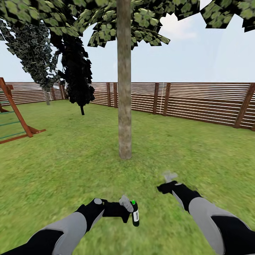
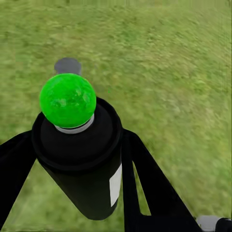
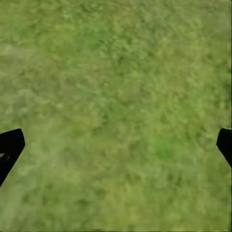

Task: In the garden, pick up the pesticide atomizer on the floor and spray pesticide onto both trees until each tree trunk is fully covered.

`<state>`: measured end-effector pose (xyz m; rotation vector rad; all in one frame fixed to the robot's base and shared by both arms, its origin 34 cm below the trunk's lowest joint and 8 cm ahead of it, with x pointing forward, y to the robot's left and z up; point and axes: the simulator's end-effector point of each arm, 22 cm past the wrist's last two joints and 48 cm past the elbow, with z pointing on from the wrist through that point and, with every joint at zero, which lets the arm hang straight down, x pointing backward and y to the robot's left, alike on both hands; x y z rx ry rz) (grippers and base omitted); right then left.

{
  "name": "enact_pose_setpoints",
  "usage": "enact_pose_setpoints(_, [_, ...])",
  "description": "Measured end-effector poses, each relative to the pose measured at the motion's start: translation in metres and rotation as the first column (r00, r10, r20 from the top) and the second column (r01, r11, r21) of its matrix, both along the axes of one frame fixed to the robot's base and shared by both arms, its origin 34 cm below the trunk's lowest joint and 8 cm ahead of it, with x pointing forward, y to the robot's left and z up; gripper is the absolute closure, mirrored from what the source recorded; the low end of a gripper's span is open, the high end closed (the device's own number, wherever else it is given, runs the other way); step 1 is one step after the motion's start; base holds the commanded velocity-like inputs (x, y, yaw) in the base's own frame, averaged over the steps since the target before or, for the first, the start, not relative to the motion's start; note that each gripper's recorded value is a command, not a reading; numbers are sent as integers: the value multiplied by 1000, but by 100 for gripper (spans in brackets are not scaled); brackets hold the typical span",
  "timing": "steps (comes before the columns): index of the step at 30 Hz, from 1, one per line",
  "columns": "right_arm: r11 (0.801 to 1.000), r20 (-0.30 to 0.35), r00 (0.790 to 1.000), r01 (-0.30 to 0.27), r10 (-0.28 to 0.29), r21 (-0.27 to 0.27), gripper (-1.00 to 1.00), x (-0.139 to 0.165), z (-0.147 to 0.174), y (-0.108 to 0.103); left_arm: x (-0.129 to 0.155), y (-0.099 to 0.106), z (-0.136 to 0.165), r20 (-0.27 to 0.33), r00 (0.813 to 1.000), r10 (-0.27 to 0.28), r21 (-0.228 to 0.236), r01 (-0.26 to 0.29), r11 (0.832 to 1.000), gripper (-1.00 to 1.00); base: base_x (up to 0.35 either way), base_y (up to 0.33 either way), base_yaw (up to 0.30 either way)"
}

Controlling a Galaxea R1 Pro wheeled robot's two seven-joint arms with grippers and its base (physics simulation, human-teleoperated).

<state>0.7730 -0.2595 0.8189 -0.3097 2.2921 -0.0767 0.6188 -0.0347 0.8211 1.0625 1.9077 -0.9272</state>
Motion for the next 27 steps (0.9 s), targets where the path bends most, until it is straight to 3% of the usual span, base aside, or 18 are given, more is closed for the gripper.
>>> enact_pose_setpoints(1, [992,46,994,100,-97,-71,-100,-12,-16,-33,32,14,1,30,988,155,6,-155,988,100,0,0,0])
enact_pose_setpoints(2, [980,70,984,168,-162,-104,-100,-23,-26,-52,56,29,1,55,959,279,11,-280,960,100,0,0,0])
enact_pose_setpoints(3, [973,76,978,200,-192,-116,-100,-29,-31,-60,67,38,1,67,937,342,15,-343,939,100,0,0,0])
enact_pose_setpoints(4, [960,76,966,253,-245,-123,-100,-41,-41,-72,86,56,2,75,887,456,11,-458,889,100,0,0,0])
enact_pose_setpoints(5, [947,73,954,299,-292,-117,-100,-54,-52,-81,98,70,1,83,843,531,14,-534,846,100,0,0,0])
enact_pose_setpoints(6, [936,77,940,338,-332,-101,-100,-65,-61,-86,104,80,0,86,813,576,17,-580,815,100,0,0,0])
enact_pose_setpoints(9, [914,122,911,402,-393,-59,-100,-78,-68,-93,111,93,-1,91,769,632,21,-636,771,100,21,0,0])
enact_pose_setpoints(13, [900,149,893,435,-425,-38,-100,-84,-69,-98,114,98,0,93,750,655,21,-659,752,100,229,80,0])
enact_pose_setpoints(27, [898,151,891,438,-429,-33,-100,-87,-70,-96,114,100,0,94,746,660,22,-664,747,100,656,286,0])
